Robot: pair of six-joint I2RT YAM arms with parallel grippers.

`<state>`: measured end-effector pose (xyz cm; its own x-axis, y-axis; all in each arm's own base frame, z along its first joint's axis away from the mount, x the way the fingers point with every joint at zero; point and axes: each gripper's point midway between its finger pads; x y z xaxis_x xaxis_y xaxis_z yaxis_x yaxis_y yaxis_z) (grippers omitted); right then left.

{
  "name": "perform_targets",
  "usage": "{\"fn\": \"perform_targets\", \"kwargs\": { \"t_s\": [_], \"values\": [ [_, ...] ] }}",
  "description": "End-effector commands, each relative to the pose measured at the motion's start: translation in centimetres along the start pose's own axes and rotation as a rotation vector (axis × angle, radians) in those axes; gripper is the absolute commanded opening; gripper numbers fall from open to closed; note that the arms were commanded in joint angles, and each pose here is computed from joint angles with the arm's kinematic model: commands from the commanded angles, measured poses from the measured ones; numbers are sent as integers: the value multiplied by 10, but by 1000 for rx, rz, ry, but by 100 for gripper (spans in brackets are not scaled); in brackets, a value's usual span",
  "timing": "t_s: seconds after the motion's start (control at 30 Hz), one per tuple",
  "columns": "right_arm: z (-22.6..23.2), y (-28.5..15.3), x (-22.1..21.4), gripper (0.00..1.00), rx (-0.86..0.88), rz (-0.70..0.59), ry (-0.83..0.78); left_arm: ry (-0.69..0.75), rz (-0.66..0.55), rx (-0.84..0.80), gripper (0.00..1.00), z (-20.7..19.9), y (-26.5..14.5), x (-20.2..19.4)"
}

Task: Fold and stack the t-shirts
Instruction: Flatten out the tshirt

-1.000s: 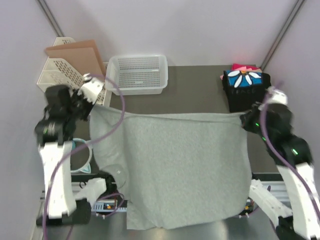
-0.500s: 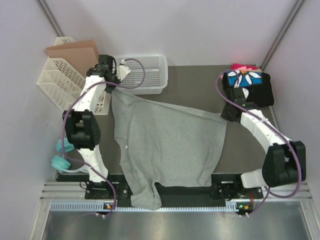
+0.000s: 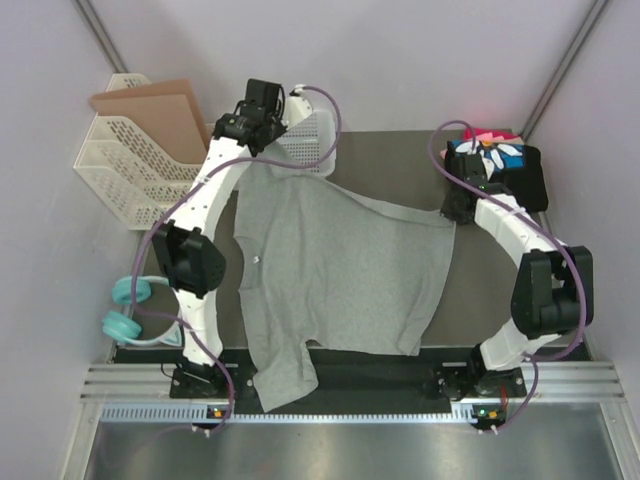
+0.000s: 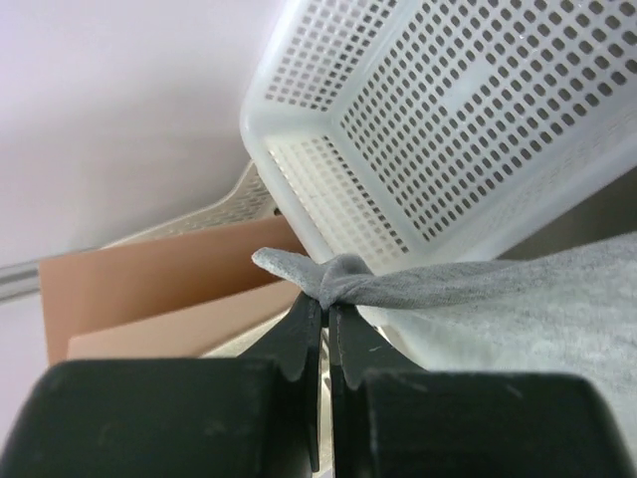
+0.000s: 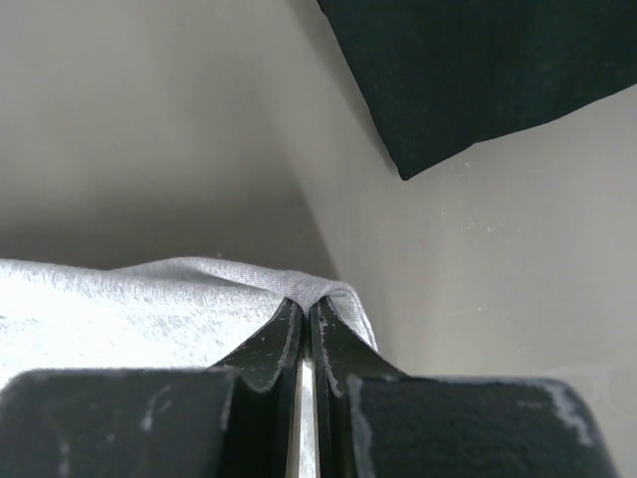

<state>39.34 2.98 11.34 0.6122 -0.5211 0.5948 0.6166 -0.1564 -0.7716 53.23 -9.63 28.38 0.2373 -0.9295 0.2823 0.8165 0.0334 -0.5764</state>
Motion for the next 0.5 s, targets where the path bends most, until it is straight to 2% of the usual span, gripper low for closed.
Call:
{"fn": "perform_targets", "kwargs": {
  "t_s": [0.0, 0.03, 0.1, 0.13, 0.3, 0.47],
  "values": [
    [8, 2, 23, 0, 16, -53, -1, -76, 63, -27, 0, -9, -18, -25],
    [7, 3, 23, 0, 11, -55, -3, -95, 33, 19, 0, 2, -35, -24],
    [4, 4, 23, 0, 0, -63, -3, -77, 53, -6, 0, -16, -36, -37],
    [0, 5, 24, 0, -21, -73, -5, -79, 45, 15, 0, -11, -49, -40],
    [-4, 5, 36, 0, -63, -106, -20, -82, 89, -16, 0, -25, -65, -65],
    [4, 9, 43, 0, -56, -105, -22, -71, 111, 29, 0, -21, -78, -77]
  ]
}}
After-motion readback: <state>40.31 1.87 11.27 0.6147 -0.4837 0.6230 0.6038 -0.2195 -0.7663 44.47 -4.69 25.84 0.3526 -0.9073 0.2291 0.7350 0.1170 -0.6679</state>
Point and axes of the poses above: each gripper's point midway between its finger pads, its own y axis out along the fingers, its own z axis along the line the jaws close on, x = y × z, and after that the axes turned 11 degrees about y, right-handed
